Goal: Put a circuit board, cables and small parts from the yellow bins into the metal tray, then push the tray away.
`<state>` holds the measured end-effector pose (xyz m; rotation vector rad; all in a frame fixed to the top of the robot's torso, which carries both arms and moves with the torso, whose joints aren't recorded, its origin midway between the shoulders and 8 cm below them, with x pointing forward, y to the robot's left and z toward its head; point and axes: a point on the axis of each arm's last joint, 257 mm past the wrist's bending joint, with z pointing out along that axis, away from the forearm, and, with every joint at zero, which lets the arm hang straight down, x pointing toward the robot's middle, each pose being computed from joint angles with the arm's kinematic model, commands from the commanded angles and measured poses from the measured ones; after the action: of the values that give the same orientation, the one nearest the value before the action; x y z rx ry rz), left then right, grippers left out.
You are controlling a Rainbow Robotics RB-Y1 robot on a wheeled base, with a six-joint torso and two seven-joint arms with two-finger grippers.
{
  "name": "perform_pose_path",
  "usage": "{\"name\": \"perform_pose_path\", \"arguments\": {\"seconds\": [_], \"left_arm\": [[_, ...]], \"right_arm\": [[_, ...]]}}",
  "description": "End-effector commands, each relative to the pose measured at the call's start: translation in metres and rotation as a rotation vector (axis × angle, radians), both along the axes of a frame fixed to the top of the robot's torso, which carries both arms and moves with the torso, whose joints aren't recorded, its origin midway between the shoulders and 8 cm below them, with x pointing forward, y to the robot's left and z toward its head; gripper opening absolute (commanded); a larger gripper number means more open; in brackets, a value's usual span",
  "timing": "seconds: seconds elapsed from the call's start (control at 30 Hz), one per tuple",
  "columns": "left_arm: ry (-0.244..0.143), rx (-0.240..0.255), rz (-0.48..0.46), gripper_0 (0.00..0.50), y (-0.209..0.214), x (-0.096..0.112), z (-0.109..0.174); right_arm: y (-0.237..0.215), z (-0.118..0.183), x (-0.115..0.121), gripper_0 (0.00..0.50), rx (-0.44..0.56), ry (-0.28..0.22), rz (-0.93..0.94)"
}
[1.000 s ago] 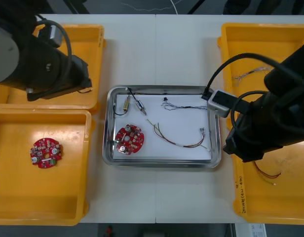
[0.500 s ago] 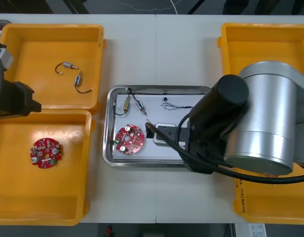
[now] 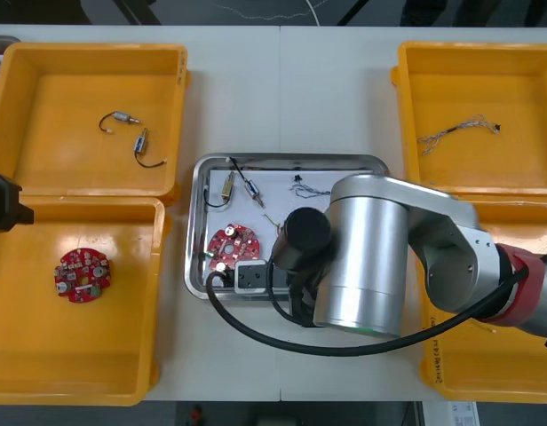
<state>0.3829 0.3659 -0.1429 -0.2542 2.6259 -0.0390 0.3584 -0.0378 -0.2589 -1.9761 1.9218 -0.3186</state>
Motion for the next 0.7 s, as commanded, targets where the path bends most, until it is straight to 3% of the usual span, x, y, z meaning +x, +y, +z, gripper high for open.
{"name": "perform_pose_path", "arguments": {"seconds": [0.03, 0.13, 0.7], "left_arm": [[0.012, 0.115, -0.060, 0.500, 0.032, -0.002, 0.007], [0.018, 0.140, -0.080, 0.500, 0.036, -0.001, 0.006], [0.031, 0.126, -0.114, 0.500, 0.028, -0.004, 0.001]], "right_arm": [[0.022, -0.006, 0.000, 0.500, -0.012, -0.032, 0.069], [0.028, -0.016, 0.003, 0.500, -0.019, -0.047, 0.070], [0.031, -0.039, 0.002, 0.500, -0.066, -0.059, 0.074]]}}
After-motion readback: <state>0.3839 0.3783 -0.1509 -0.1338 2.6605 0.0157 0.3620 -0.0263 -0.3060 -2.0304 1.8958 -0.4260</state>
